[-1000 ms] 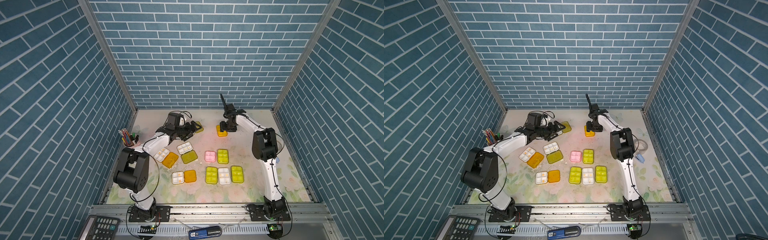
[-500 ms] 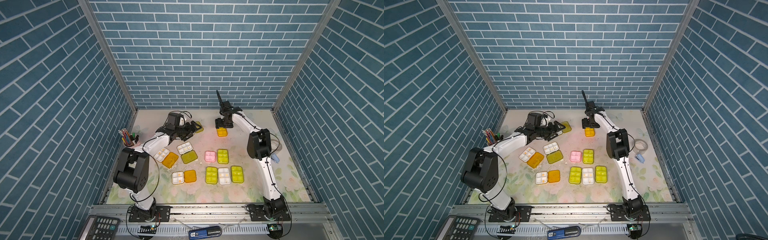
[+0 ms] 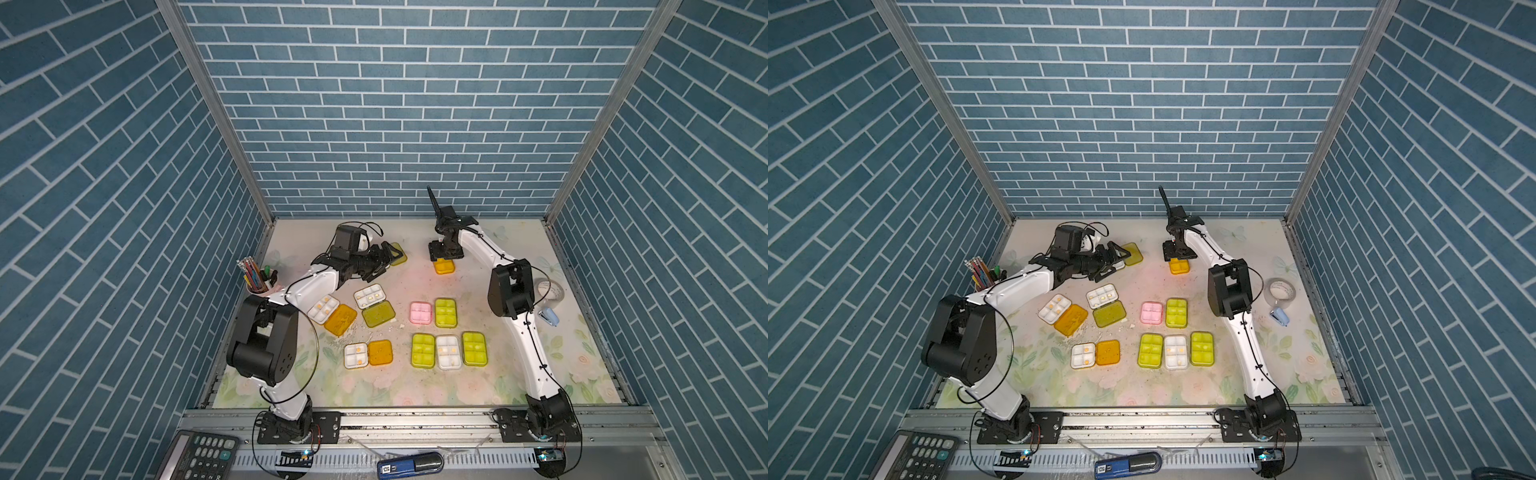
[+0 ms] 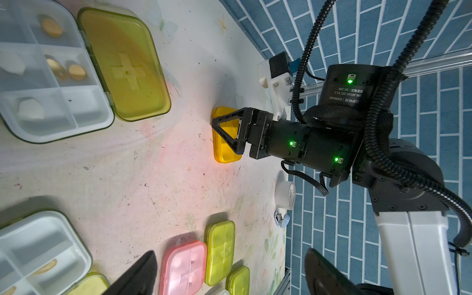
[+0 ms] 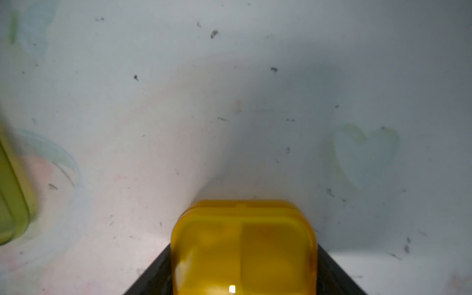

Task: Close pillboxes
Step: Pick up the pillbox at the center of the board, then place the pillbox at the center of the board.

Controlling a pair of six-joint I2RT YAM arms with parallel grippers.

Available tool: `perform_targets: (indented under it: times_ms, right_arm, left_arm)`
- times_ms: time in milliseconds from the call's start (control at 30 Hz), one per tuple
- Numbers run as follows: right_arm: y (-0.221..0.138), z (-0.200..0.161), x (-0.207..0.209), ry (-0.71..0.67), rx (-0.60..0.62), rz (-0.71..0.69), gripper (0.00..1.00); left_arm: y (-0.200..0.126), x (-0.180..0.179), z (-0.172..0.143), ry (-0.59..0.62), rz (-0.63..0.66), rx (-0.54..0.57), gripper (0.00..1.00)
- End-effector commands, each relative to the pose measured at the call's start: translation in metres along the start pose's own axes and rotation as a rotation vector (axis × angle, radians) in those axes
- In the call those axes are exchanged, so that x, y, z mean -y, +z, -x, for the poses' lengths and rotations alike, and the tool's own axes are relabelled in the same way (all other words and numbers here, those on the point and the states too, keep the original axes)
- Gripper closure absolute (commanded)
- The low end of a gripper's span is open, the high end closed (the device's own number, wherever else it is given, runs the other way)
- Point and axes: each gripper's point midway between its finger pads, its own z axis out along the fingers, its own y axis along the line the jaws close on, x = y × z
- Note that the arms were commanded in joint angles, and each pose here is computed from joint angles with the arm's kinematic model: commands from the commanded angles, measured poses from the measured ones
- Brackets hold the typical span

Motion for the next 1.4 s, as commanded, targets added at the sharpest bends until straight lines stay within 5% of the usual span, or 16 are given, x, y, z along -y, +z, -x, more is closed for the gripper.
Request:
perform_targets:
  times_ms: [0,200,667,1000,1367]
  right_arm:
    - [0.012,-0.018,0.007,-0.040,-0.071,-0.050,0.31]
    - [0.010,-0.021,0.004,0.004,-0.068,-0.036,0.38]
    - [-0.070,-0.004,0.014,0.066,0.140,-0.047,0.38]
    - [-0.117,-0.078,0.031,0.216,0.210,-0.015,0.39]
    - [-0.098,-0.181,0.043,0.315,0.102,-0.005,0.39]
  left_arm:
    - [-0.011,0.012,0.006,0.026,-0.029,0.025,0.09]
    - [-0.012,0.013,0.006,0.027,-0.032,0.026,0.09]
    - [-0.013,0.015,0.007,0.031,-0.039,0.030,0.09]
    - [-0.016,0.019,0.006,0.019,-0.056,0.037,0.09]
    - [-0.015,0.016,0.005,0.010,-0.050,0.041,0.09]
